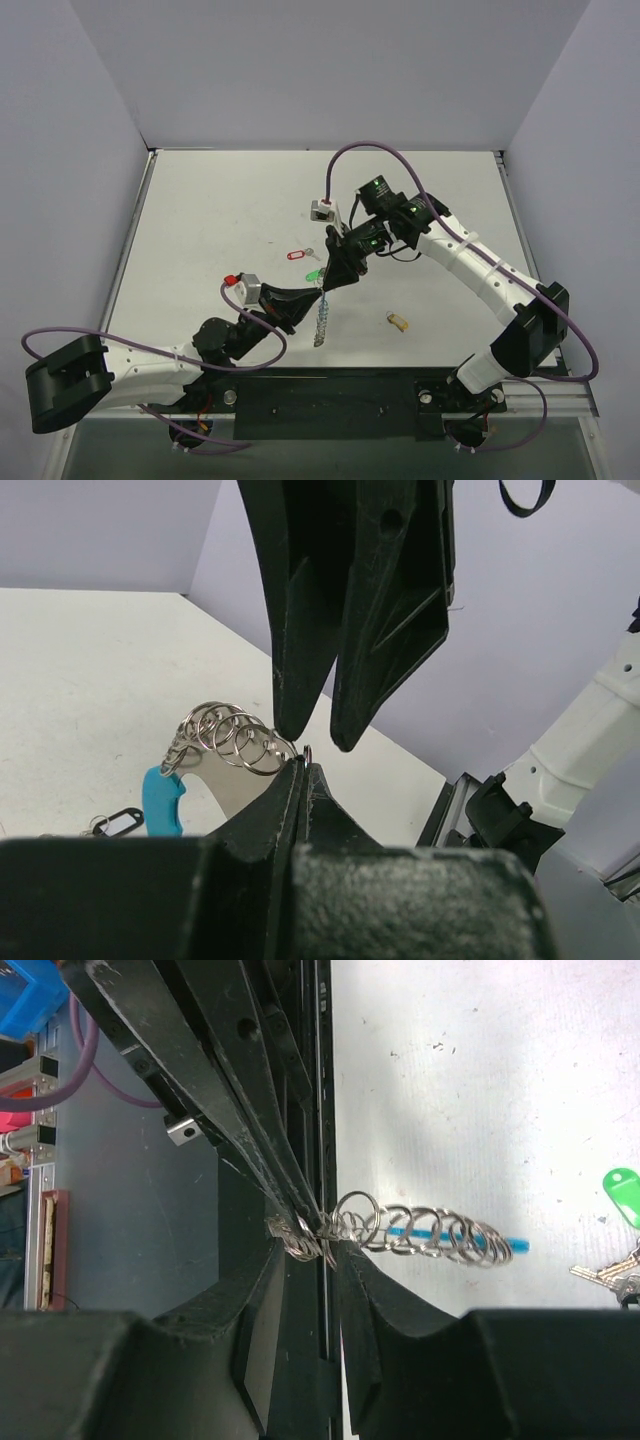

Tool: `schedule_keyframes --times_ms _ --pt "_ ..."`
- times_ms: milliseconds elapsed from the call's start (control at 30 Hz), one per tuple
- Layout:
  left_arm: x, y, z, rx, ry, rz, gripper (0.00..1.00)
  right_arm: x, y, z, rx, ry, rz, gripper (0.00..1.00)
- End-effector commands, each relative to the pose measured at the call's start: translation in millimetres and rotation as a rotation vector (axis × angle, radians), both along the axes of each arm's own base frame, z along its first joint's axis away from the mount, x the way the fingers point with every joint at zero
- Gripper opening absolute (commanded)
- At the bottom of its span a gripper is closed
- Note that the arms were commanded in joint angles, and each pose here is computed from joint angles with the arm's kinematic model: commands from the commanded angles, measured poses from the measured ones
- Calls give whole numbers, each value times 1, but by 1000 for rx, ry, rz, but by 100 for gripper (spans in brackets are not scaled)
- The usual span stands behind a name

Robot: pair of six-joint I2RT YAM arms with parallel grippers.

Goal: Put the keys on the keyring

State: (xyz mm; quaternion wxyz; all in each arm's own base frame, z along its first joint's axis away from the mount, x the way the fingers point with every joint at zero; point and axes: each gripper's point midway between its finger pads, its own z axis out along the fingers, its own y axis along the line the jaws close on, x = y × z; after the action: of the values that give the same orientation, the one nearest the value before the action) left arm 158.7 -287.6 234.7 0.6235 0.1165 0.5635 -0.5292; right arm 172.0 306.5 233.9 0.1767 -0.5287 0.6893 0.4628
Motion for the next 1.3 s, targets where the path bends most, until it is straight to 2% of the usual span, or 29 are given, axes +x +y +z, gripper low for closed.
schedule_keyframes --times_ms 0,167,200,233,267,300,333,433,533,600,633,667,700,733,833,900,1067,1267 --pt "-6 9 67 -182 -98 -10 0 -3 1 -5 -5 -8 18 24" --pt "-6 5 60 -79 -94 -20 0 -13 -7 -7 -7 -55 98 24" --pt "-4 -1 51 -9 -80 -38 0 -17 -12 -5 -18 -46 111 25" --pt "-6 -2 51 29 -84 -49 0 -18 -14 -4 -9 -85 140 25" --pt "-1 -7 40 142 -51 -63 0 -22 -20 -2 -20 -120 180 25" --pt "0 -4 47 169 -64 -61 0 -23 -26 0 -32 -139 192 26" --pt "-2 -4 41 258 -59 -81 0 -27 -32 2 -35 -171 229 27" --pt "-1 -1 37 400 -42 -122 0 -35 -46 5 -45 -230 284 33" --pt "-5 0 18 593 30 -208 0 -41 -54 7 -42 -270 335 37" --pt "-9 -1 3 698 84 -268 0 -42 -57 9 -40 -296 352 38" --pt "-9 -4 13 706 73 -284 0 -44 -59 9 -46 -294 360 38" --pt "-11 -2 -6 786 122 -309 0 -44 -60 10 -39 -311 374 38" --pt "-9 -4 2 795 116 -312 0 -44 -60 11 -42 -315 376 39" --pt "-10 -2 -11 855 144 -329 0 -43 -61 11 -42 -317 375 41" --pt "-7 -3 -14 911 146 -342 0 -45 -61 6 -30 -327 397 49" --pt "-6 -5 -13 928 131 -356 0 -45 -60 1 -19 -331 423 50" --pt "-7 -15 -7 902 117 -393 0 -40 -47 -3 16 -291 407 42" --pt "-13 -24 4 771 80 -405 0 -35 -37 0 55 -250 393 36"
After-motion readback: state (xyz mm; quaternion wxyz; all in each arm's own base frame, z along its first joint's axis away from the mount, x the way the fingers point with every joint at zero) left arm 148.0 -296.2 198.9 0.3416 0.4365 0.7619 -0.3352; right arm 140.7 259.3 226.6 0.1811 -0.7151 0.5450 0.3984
